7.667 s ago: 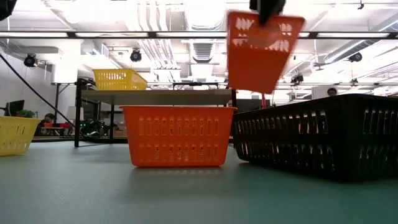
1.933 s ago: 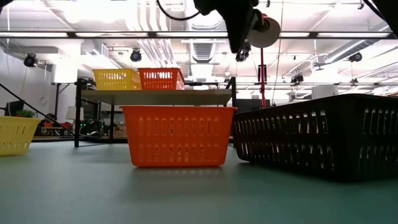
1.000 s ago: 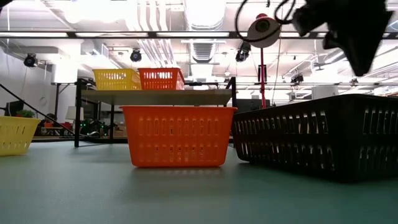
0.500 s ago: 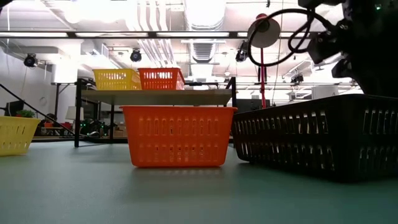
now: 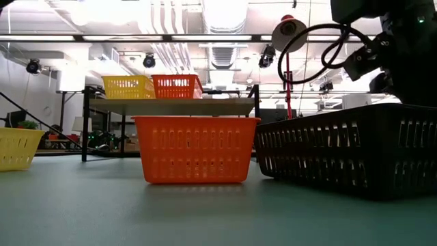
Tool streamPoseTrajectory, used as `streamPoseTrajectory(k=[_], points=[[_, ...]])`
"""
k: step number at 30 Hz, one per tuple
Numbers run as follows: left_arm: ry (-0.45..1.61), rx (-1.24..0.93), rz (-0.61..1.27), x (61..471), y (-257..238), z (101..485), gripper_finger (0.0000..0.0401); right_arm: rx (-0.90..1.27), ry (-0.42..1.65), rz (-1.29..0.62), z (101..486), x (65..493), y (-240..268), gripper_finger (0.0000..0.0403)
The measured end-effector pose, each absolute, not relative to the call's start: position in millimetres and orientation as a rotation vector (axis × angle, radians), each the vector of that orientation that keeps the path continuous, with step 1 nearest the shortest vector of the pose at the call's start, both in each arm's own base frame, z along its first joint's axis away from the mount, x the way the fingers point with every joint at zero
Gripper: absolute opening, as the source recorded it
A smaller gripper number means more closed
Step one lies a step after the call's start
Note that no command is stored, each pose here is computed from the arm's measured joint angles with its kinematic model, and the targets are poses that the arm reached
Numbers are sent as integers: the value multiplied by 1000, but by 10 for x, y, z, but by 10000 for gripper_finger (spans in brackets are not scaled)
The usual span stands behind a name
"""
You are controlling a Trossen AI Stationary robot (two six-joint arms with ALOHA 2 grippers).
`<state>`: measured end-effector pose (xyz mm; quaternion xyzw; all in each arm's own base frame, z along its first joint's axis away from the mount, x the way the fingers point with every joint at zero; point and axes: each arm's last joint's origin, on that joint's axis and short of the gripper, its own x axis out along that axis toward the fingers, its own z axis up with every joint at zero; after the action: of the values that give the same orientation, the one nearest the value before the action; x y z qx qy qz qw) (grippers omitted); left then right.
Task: Stack baskets on shelf by color
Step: Put the top black bin on the shelf
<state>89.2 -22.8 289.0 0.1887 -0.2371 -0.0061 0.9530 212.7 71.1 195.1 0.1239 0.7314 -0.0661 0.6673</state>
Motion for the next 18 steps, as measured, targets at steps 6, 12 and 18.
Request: streamPoseTrajectory(k=[6, 12, 18], points=[[-482, 383, -12, 891, -228, 2890, 17, 282, 1638, -156, 1850, 2105, 701, 121], [-482, 384, -12, 891, -227, 2890, 17, 291, 1606, -143, 1778, 2115, 704, 93], [-483, 384, -12, 889, -227, 2890, 17, 301, 1592, -144, 1777, 2128, 708, 43]])
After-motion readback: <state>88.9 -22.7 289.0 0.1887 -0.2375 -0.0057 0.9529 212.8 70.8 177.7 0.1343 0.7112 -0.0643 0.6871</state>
